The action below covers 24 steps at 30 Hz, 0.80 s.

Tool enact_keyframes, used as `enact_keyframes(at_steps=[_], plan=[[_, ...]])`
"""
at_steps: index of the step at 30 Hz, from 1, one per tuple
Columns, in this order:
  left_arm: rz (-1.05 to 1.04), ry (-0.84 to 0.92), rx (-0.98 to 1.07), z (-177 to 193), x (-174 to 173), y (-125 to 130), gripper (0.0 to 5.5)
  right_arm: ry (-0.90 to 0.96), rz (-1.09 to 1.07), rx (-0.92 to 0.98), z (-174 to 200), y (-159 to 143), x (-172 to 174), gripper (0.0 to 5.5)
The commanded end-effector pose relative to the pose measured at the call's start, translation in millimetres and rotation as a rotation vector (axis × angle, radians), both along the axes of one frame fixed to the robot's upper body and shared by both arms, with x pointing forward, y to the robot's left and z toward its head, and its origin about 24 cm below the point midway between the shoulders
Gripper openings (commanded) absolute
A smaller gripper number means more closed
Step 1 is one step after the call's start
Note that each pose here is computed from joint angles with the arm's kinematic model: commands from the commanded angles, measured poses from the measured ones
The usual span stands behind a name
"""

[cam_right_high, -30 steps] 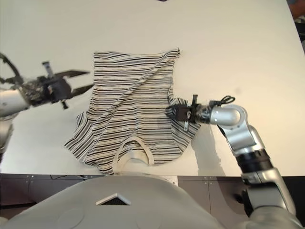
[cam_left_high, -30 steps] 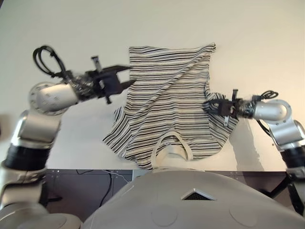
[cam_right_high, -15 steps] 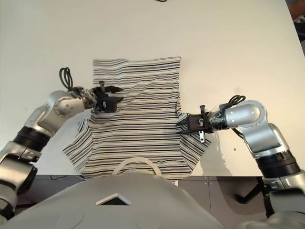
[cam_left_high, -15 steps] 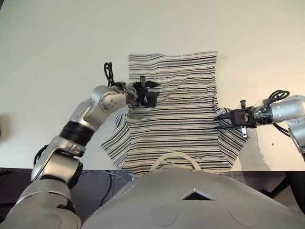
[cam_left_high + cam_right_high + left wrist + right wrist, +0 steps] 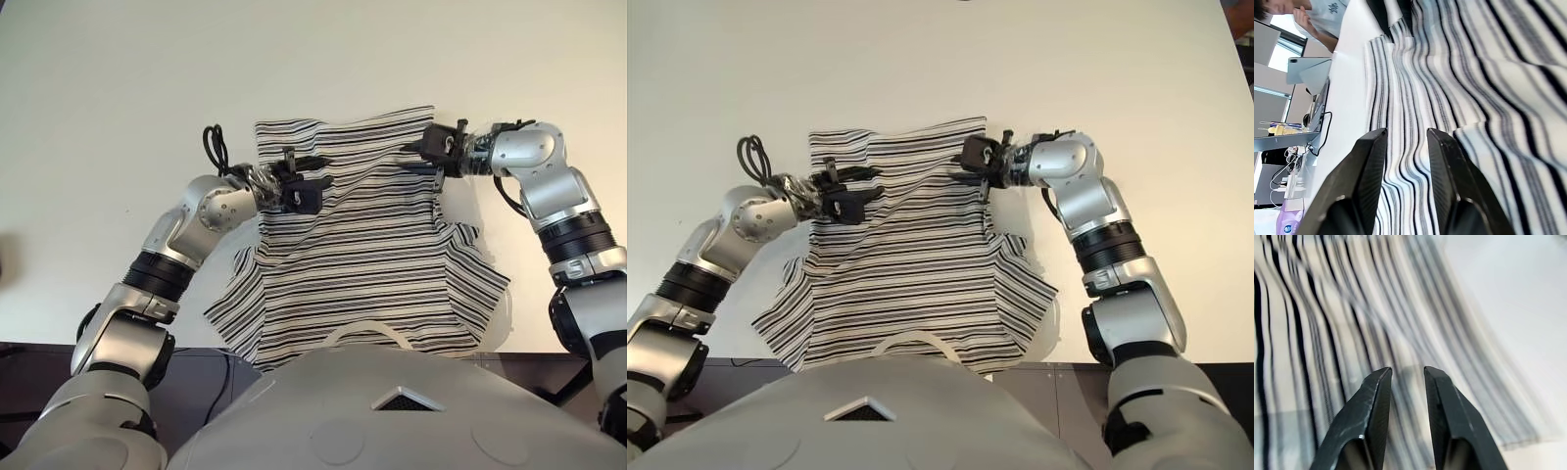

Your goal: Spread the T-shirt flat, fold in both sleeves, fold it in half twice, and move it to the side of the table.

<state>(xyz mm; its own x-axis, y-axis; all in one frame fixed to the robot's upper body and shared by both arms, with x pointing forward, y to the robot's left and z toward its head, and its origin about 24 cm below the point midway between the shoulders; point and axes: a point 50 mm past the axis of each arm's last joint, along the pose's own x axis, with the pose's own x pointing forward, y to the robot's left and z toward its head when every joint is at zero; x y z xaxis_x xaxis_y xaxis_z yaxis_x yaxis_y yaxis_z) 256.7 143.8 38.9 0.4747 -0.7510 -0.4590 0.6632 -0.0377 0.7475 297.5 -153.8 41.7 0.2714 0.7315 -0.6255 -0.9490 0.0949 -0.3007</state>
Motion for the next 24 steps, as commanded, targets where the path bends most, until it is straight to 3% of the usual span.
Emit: enact_keyframes(at_steps=[1, 7, 16, 24], plan=[[-0.078, 0.157, 0.121, -22.2, -34.5, 14.5, 1.49, 0.199, 0.137, -0.043, -16.7, -9.9, -33.0, 1.18], [-0.095, 0.280, 0.206, -36.1, -60.7, 28.2, 1.49, 0.235, 0.140, -0.034, -12.5, -14.2, -46.9, 1.18], [0.035, 0.150, 0.091, -16.2, -13.5, 13.7, 1.49, 0.109, -0.030, 0.007, 7.2, -27.3, -9.5, 1.18], [0.144, 0.200, 0.064, -26.5, 15.4, 29.5, 1.49, 0.003, -0.201, -0.049, -13.5, -21.3, 29.5, 1.18]])
